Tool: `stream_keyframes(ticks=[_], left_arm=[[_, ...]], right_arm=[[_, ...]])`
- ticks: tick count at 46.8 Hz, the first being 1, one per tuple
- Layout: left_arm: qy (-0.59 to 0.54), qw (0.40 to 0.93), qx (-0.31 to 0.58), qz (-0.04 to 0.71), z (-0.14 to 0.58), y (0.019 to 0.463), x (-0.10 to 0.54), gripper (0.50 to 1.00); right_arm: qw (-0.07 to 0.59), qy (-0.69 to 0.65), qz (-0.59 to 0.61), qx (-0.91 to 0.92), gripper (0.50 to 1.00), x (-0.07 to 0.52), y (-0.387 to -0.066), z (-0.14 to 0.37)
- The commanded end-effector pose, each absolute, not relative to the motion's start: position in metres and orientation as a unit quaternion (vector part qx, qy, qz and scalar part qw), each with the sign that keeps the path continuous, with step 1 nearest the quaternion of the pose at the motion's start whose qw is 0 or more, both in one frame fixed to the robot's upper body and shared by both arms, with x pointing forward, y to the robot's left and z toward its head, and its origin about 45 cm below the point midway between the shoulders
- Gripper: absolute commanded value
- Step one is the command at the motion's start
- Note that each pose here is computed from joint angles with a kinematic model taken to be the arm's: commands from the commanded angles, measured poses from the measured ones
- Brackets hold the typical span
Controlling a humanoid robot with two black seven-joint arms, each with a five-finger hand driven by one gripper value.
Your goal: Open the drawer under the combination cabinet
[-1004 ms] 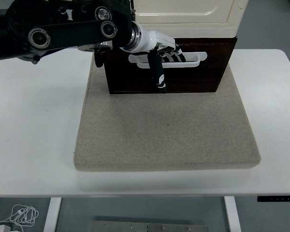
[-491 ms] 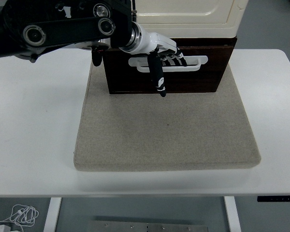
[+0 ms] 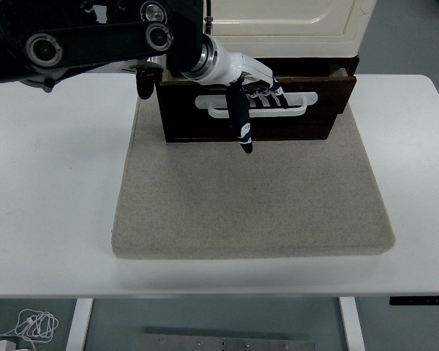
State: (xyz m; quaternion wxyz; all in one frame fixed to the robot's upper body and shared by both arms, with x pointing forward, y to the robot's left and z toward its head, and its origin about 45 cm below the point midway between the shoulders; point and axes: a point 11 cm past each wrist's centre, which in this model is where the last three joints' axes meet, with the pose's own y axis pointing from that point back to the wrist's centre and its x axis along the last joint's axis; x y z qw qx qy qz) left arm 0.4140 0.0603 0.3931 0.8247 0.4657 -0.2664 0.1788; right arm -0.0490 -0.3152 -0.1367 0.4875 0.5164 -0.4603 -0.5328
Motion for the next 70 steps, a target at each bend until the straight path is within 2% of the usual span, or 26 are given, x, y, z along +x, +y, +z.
stream_keyframes(ticks=[1,70], left_arm=[[-0.267,0.825,0.466,0.178,0.394,0.060,0.414,1.000],[-0.247,0.848,0.451,0.132,0.408,0.055,0.398,1.000]], right_arm=[[0.487,-0.460,-0.533,0.516,0.926,-0.049,-0.315,-0.137],[0.487,-0.460,-0.533,0.516,0.926,-0.049,-0.315,-0.137]])
